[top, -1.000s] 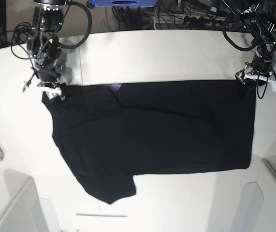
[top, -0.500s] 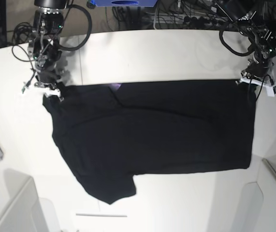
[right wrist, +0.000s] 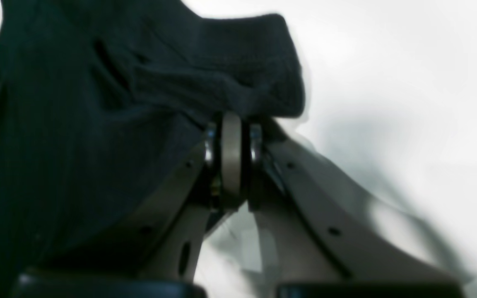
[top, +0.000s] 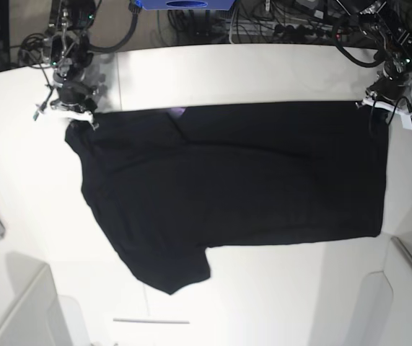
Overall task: Fold the T-shirt properly
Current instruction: 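Grasp the sleeve with the right gripper and drag it across the shirt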
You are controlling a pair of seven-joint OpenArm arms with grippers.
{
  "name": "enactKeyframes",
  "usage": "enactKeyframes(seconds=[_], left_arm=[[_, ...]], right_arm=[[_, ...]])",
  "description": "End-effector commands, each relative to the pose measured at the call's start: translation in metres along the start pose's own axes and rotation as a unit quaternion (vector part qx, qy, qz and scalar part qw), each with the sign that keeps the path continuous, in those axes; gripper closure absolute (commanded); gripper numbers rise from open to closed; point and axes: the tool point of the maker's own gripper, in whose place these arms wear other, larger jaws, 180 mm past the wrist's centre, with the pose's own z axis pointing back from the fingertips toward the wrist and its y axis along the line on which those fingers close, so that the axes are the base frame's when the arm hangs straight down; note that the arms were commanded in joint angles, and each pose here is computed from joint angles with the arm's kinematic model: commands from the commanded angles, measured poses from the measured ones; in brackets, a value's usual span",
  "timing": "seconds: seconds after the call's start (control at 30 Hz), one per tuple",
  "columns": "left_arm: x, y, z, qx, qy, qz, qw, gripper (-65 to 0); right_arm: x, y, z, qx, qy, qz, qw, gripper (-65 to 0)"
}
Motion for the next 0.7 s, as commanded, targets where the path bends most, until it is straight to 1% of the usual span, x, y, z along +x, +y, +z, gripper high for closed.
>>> enactKeyframes(seconds=[0.0,0.1,0.3,0.43,0.67], left_arm=[[0.016,0.003,0.007,0.004,-0.023,-0.016,1.000,0.0],[0.013,0.007,0.020,0.012,-0.021,-0.036,0.999,0.0],[0.002,0.014,0.041,0.022,-0.009,-0.066,0.998,0.0],[-0.010,0.018,0.053,0.028,0.006,-0.078,0.997,0.0],[-0.030,0.028,0.066,0.038,0.032,-0.088,0.995,0.0]], right_arm=[[0.015,0.007,0.007,0.012,-0.026,0.010,0.9996,0.0],[0.015,0.004,0.022,0.013,-0.029,0.018,0.9994,0.0],[0.002,-0.012,0.048,-0.002,-0.015,0.031,0.9994,0.0],[-0.008,-0.026,0.061,-0.018,-0.002,0.036,0.9992,0.0],[-0.001,-0.057,0.083,-0.056,-0.007,0.044,0.9975,0.0]])
